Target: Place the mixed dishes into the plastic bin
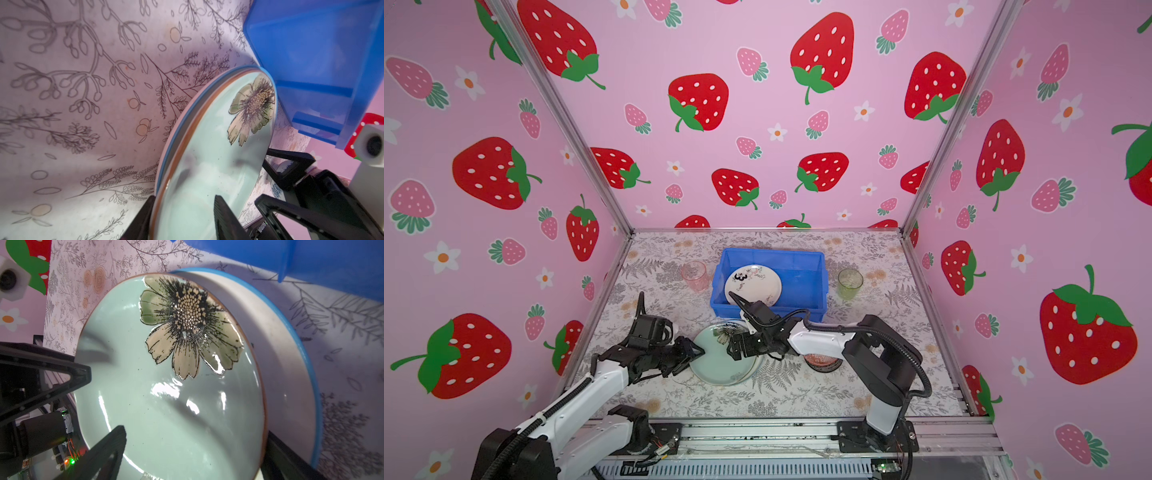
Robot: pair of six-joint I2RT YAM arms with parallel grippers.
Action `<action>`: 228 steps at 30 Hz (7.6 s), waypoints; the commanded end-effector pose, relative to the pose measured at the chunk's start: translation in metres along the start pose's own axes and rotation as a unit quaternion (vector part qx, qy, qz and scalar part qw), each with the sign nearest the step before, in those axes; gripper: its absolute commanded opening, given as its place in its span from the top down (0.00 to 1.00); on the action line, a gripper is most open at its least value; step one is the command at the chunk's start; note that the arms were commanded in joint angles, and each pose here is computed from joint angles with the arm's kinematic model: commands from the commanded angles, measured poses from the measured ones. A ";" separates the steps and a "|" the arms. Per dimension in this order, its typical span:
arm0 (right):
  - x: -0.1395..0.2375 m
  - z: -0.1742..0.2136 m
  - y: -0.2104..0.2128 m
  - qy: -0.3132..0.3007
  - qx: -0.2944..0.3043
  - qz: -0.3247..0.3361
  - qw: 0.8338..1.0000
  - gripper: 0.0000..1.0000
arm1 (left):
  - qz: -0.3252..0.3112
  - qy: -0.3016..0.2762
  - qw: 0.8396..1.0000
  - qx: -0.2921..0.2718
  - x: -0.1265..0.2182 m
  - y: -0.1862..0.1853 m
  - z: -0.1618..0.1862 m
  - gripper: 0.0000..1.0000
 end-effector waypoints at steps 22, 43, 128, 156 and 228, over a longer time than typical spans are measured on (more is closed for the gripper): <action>0.001 -0.010 0.017 -0.016 0.023 -0.029 0.999 0.03 | 0.052 -0.011 0.999 -0.006 0.013 -0.024 -0.003 0.82; 0.036 -0.028 0.012 -0.046 0.019 -0.028 0.998 0.02 | 0.094 -0.008 0.994 -0.048 0.026 -0.038 0.003 1.00; 0.146 -0.051 -0.034 -0.175 -0.079 -0.149 0.970 1.00 | 0.214 0.039 0.953 -0.213 0.029 -0.130 -0.011 0.73; 0.192 -0.121 -0.076 -0.247 -0.109 -0.093 0.958 1.00 | 0.108 -0.071 0.930 -0.345 0.074 -0.186 -0.062 0.10; 0.054 -0.169 -0.163 -0.194 -0.175 -0.112 0.959 1.00 | 0.102 -0.073 0.955 -0.269 0.067 -0.155 -0.092 0.09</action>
Point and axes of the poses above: each gripper's point midway between its finger pads, its own x axis back along the fingers, its own y axis along the line the jaws close on, z = x × y, the point moved 5 cm from there along x, back along the fingers, and after that the axes turned 10 degrees about x, right-handed, at the moved point
